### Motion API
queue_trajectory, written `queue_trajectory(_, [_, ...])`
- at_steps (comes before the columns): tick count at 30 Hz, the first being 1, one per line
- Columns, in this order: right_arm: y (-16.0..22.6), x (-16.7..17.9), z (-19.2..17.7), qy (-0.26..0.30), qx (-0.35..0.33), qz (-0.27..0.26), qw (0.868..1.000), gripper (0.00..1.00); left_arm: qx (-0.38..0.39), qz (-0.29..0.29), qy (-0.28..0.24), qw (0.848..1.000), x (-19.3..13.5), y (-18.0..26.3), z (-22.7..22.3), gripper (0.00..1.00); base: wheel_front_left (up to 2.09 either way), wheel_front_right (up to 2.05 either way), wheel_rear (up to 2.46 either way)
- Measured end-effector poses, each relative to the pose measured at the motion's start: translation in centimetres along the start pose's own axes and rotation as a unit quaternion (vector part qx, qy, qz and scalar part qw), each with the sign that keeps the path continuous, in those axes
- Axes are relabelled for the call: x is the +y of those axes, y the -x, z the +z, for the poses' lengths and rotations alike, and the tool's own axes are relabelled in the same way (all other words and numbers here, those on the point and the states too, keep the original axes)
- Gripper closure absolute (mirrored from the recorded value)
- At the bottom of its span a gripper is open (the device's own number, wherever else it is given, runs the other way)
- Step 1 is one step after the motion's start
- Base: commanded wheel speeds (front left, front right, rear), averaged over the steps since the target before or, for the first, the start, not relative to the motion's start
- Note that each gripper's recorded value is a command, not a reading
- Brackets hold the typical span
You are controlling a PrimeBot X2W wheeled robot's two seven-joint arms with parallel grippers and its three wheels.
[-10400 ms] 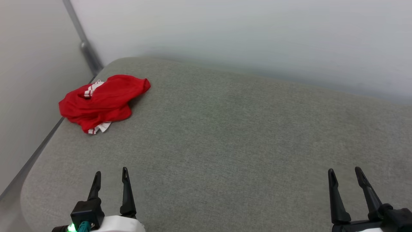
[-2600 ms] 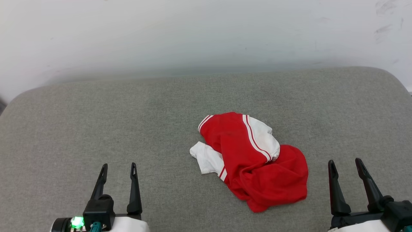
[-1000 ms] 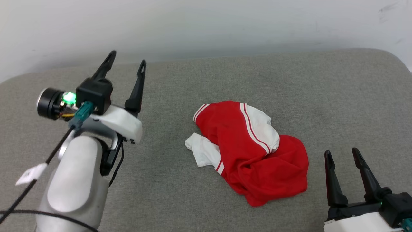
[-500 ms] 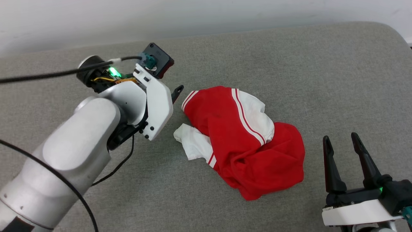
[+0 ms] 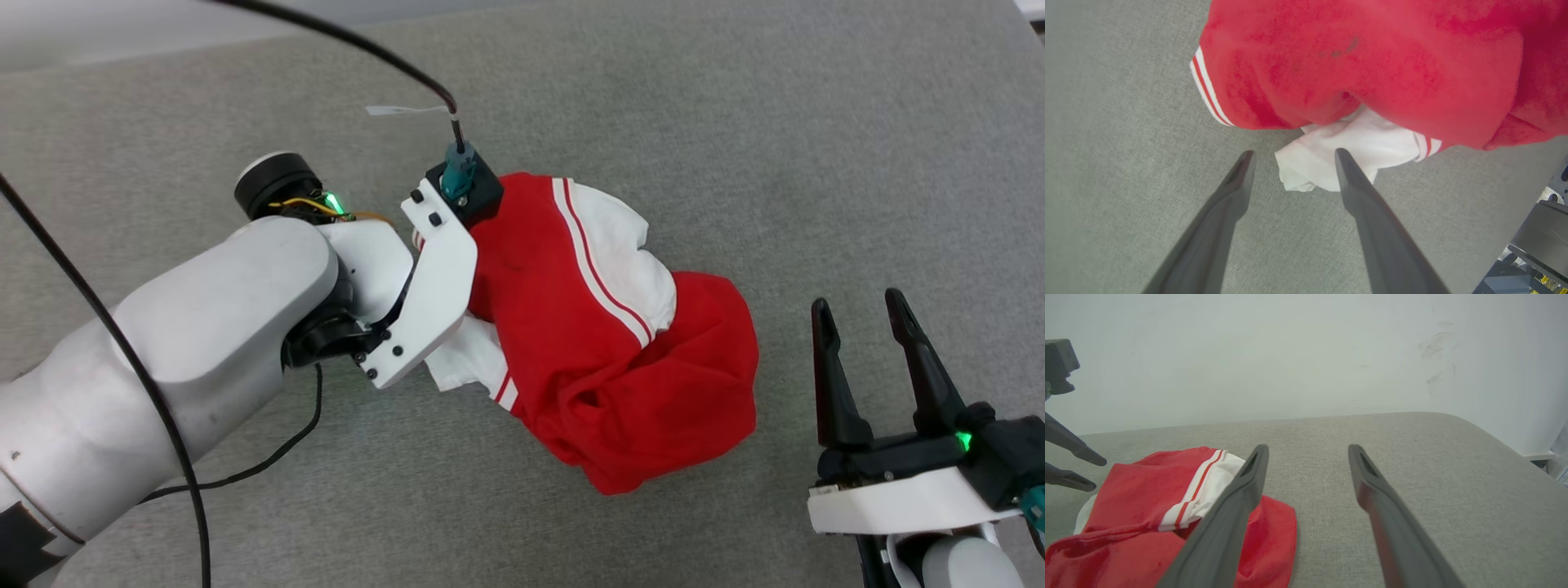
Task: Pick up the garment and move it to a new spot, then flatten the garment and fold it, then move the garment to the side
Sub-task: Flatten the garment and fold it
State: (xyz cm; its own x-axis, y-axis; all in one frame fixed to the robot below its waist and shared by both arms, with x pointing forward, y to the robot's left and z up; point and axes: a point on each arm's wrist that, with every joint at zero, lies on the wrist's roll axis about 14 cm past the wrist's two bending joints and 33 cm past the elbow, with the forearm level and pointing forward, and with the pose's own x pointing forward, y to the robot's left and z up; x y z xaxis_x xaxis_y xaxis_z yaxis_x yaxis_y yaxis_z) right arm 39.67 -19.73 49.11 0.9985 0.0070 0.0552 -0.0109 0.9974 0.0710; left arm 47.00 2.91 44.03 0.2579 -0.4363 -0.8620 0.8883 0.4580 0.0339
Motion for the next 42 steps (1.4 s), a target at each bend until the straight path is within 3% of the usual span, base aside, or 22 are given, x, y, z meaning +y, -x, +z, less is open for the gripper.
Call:
queue_trajectory(13, [-0.5, -1.1, -0.6, 0.006, 0.009, -0.015, 1.000, 0.00, 0.102, -0.050, -0.021, 0.993, -2.2, -3.8, -4.1, 0.03, 0.00, 0.00, 0.00])
queue_trajectory(14, [-0.5, -1.1, -0.6, 0.006, 0.008, -0.015, 1.000, 0.00, 0.103, -0.050, -0.022, 0.993, -2.4, -3.8, -4.3, 0.53, 0.00, 0.00, 0.00])
queue_trajectory(15, [-0.5, -1.0, -0.5, 0.006, 0.007, -0.014, 1.000, 0.00, 0.103, -0.051, -0.023, 0.993, -2.6, -3.8, -4.4, 0.91, 0.00, 0.00, 0.00])
queue_trajectory(16, [-0.5, -0.9, -0.4, 0.006, 0.006, -0.012, 1.000, 0.00, 0.103, -0.051, -0.023, 0.993, -2.7, -3.7, -4.4, 1.00, 0.00, 0.00, 0.00])
queue_trajectory(21, [-0.7, -0.3, 0.1, 0.007, -0.003, -0.002, 1.000, 0.00, 0.058, -0.033, -0.034, 0.997, -2.6, -2.9, -3.2, 1.00, 0.00, 0.00, 0.00])
queue_trajectory(25, [-0.4, 0.0, 0.4, 0.008, -0.007, 0.003, 1.000, 0.00, -0.010, 0.001, -0.042, 0.999, -1.1, -0.6, -0.6, 1.00, 0.00, 0.00, 0.00])
queue_trajectory(29, [-0.2, 0.7, 0.8, 0.006, -0.012, 0.012, 1.000, 0.00, -0.030, 0.045, -0.033, 0.998, 1.0, 2.0, -1.5, 1.00, 0.00, 0.00, 0.00])
queue_trajectory(37, [-0.2, 2.5, 1.1, -0.005, -0.018, 0.038, 0.999, 0.00, -0.038, 0.121, 0.061, 0.990, 4.6, 6.2, -8.8, 1.00, 0.00, 0.00, 0.00])
queue_trajectory(42, [-0.3, 3.4, 0.8, -0.005, -0.014, 0.051, 0.999, 0.00, -0.011, 0.143, 0.145, 0.979, 4.1, 6.3, -15.3, 1.00, 0.00, 0.00, 0.00])
